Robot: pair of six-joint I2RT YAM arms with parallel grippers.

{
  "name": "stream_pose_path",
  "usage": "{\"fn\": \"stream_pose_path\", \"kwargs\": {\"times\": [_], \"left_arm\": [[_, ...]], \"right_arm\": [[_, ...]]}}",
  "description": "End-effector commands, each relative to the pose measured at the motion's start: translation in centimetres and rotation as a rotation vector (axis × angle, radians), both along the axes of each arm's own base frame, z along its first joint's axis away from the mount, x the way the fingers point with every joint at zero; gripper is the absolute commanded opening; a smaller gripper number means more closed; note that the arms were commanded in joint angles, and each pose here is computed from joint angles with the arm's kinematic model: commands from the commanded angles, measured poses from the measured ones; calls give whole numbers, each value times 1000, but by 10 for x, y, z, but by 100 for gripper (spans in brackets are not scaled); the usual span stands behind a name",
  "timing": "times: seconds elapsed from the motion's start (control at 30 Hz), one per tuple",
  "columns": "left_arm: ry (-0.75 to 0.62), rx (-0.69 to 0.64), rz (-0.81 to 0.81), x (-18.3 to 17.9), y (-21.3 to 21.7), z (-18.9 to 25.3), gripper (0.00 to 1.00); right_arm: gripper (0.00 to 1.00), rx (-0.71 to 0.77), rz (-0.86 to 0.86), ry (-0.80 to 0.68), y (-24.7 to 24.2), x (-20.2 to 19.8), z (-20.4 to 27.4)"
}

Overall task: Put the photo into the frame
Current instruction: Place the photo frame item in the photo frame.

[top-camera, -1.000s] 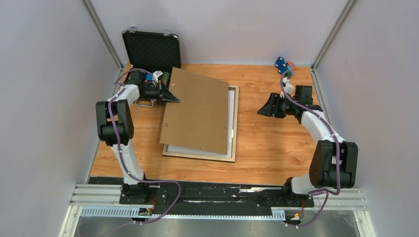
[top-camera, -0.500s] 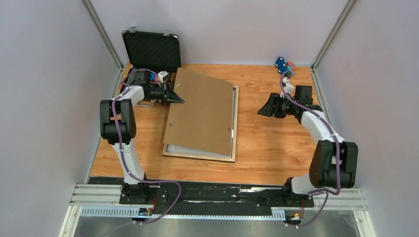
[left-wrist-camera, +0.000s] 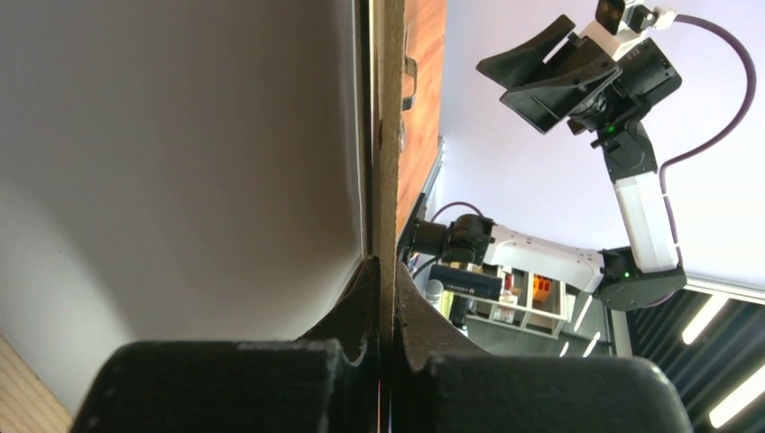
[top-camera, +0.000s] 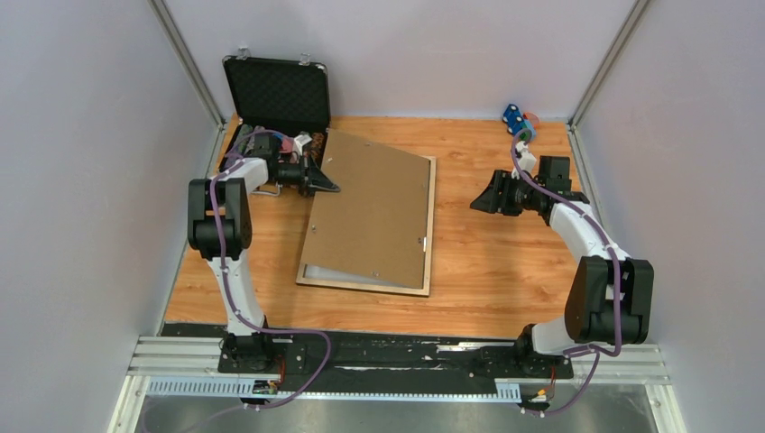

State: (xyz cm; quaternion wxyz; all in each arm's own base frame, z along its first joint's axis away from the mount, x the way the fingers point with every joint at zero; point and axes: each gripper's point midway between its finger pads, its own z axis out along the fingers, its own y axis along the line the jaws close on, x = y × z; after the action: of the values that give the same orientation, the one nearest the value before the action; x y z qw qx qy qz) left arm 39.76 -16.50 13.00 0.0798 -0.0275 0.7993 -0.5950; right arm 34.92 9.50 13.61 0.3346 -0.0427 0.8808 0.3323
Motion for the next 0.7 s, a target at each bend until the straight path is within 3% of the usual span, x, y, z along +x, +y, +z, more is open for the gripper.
{"fn": "stream_pose_path", "kwargs": {"times": [0.0, 0.67], "left_arm": [[-24, -72, -47, 0, -5, 19, 0], [-33, -64, -44, 11, -4, 14, 0]], "right_arm": [[56, -14, 9, -76, -1, 5, 12], [56, -12, 7, -73, -2, 4, 11]]}}
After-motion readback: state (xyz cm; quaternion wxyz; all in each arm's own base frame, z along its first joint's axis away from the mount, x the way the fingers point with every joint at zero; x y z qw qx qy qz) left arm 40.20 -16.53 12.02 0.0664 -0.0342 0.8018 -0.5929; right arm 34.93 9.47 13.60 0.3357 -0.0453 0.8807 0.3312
